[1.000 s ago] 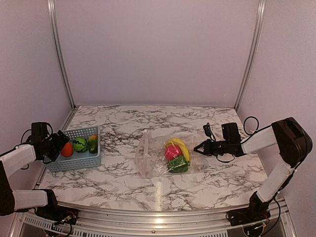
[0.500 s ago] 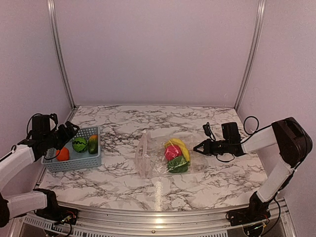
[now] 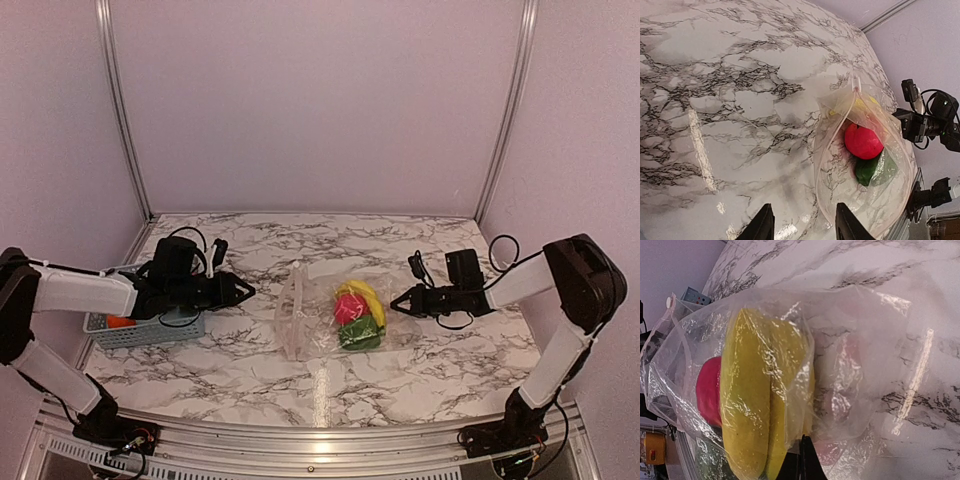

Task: Open the zip-top bag and remove the fake food

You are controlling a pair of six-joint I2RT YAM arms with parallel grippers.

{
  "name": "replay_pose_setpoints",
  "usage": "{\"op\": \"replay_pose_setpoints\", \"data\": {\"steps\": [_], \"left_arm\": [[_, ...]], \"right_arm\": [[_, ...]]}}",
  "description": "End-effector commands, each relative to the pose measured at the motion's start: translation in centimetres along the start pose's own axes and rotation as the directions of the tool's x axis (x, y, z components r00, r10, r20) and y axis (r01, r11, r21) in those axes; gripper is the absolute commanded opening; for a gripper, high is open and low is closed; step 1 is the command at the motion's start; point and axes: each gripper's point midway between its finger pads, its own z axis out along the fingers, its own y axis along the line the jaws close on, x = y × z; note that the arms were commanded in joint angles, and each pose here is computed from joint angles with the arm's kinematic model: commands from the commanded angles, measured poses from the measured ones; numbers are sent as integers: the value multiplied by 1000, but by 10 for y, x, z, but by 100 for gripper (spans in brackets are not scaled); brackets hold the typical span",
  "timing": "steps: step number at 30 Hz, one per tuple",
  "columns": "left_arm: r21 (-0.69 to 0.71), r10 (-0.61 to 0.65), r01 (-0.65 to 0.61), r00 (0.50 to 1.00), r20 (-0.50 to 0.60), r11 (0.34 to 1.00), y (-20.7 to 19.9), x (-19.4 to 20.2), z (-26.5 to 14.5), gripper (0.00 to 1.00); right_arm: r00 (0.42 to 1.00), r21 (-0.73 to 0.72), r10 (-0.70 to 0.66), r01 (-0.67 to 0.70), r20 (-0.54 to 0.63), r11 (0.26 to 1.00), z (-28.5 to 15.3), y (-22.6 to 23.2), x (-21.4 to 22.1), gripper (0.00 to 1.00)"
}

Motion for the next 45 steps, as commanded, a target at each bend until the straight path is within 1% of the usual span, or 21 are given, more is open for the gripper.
{"op": "replay_pose_setpoints", "data": {"steps": [1, 7, 11, 15, 18, 23, 26, 31, 38, 41, 45], "left_arm": [[128, 81, -74, 995, -49, 989, -41, 13, 41, 41], [207, 110, -87, 989, -101, 974, -63, 31, 72, 36], [223, 134, -103, 982, -130, 969, -75, 41, 87, 34], [229, 139, -102, 979, -151, 968, -82, 47, 103, 33], [231, 124, -81, 976, -180, 970, -80, 55, 120, 34], [275, 117, -61, 975, -190, 959, -86, 61, 142, 36], [303, 131, -69, 973, -191, 951, -94, 63, 153, 40], [351, 130, -56, 973, -192, 935, -104, 66, 166, 62], [438, 152, -57, 971, -185, 897, -126, 71, 169, 80], [417, 158, -68, 970, -184, 906, -125, 74, 174, 85], [306, 163, -92, 963, -213, 948, -107, 80, 188, 92]], "right_arm": [[1000, 3, -18, 18, -8, 1000, 6, -1, -3, 0], [1000, 3, -22, 22, -16, 1000, 8, 0, -2, 0], [999, 2, -25, 25, -21, 1000, 11, 0, -2, 0], [999, -5, -32, 31, -30, 999, 15, 3, -2, 0], [999, -9, -37, 37, -36, 999, 18, 6, -2, 0], [997, -14, -51, 51, -53, 999, 26, 11, 1, 0], [996, -13, -58, 57, -67, 998, 31, 12, 4, 0], [994, -19, -69, 67, -81, 998, 38, 18, 5, 0], [992, -37, -82, 78, -100, 996, 48, 30, 11, 0], [991, -46, -87, 83, -102, 995, 50, 34, 12, 0], [991, -63, -91, 84, -100, 994, 51, 39, 11, 0]]}}
